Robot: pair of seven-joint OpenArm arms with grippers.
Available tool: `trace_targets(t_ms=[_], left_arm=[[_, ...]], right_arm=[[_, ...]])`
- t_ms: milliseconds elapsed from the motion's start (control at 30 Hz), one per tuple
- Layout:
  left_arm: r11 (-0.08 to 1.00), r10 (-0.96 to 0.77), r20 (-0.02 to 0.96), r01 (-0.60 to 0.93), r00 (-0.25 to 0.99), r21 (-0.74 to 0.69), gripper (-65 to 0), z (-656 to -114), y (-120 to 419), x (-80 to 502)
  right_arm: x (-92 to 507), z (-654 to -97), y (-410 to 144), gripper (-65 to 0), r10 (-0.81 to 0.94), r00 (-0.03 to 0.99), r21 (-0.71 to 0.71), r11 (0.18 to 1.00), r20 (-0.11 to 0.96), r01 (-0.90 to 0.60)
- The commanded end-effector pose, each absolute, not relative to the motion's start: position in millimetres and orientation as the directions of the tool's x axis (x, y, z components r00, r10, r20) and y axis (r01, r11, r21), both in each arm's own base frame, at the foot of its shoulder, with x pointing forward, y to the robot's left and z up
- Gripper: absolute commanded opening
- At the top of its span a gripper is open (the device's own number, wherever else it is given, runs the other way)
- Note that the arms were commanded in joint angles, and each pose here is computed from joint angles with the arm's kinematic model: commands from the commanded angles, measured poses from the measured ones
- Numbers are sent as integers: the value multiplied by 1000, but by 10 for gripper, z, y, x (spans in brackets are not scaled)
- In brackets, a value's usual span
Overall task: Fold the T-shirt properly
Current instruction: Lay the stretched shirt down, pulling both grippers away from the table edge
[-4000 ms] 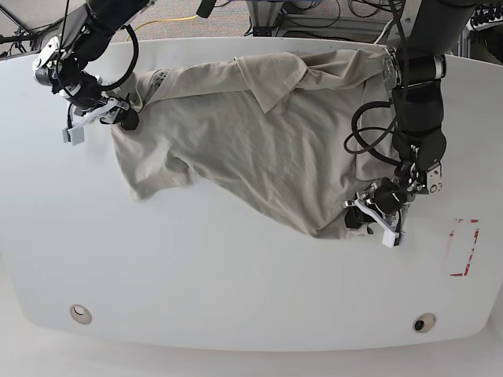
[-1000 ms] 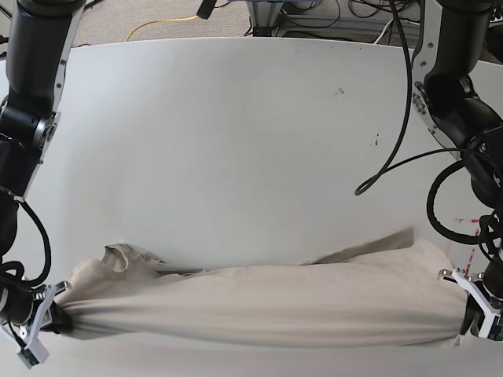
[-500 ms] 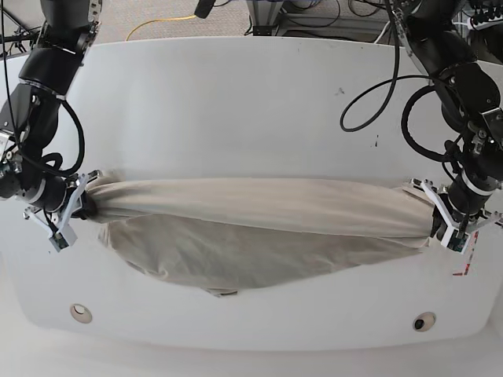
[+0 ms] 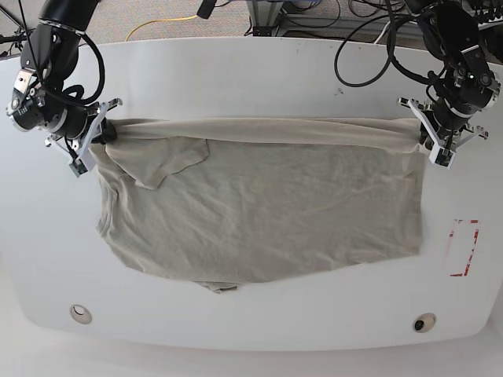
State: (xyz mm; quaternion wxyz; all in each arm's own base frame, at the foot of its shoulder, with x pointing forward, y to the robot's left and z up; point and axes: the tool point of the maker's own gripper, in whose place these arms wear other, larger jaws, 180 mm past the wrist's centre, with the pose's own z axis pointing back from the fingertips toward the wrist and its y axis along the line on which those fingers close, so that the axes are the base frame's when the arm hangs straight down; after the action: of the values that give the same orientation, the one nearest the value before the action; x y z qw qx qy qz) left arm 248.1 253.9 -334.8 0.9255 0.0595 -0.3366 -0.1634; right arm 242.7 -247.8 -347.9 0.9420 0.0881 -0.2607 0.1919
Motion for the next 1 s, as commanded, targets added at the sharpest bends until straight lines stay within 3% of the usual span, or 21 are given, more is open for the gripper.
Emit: trace_targets(t_ms=[0, 200, 500, 967], left_arm=[[941, -338, 623, 243, 706, 235, -650, -3269, 2613, 2456], [942, -325, 565, 209, 759, 261, -650, -3351, 2882, 2207], [934, -326, 532, 180, 781, 307, -650, -3303, 3162, 2114], [922, -380, 591, 242, 711, 301, -650, -3188, 2899, 2526]], right_arm=[[2367, -3465, -2524, -650, 327, 789, 50, 911, 521, -410], [2025, -3690, -2518, -650, 321, 836, 92, 912, 446, -399], [1748, -3820, -2509, -650, 307, 853, 124, 912, 421, -390], [2059, -3734, -2396, -650, 279, 822, 112, 918, 496, -380]])
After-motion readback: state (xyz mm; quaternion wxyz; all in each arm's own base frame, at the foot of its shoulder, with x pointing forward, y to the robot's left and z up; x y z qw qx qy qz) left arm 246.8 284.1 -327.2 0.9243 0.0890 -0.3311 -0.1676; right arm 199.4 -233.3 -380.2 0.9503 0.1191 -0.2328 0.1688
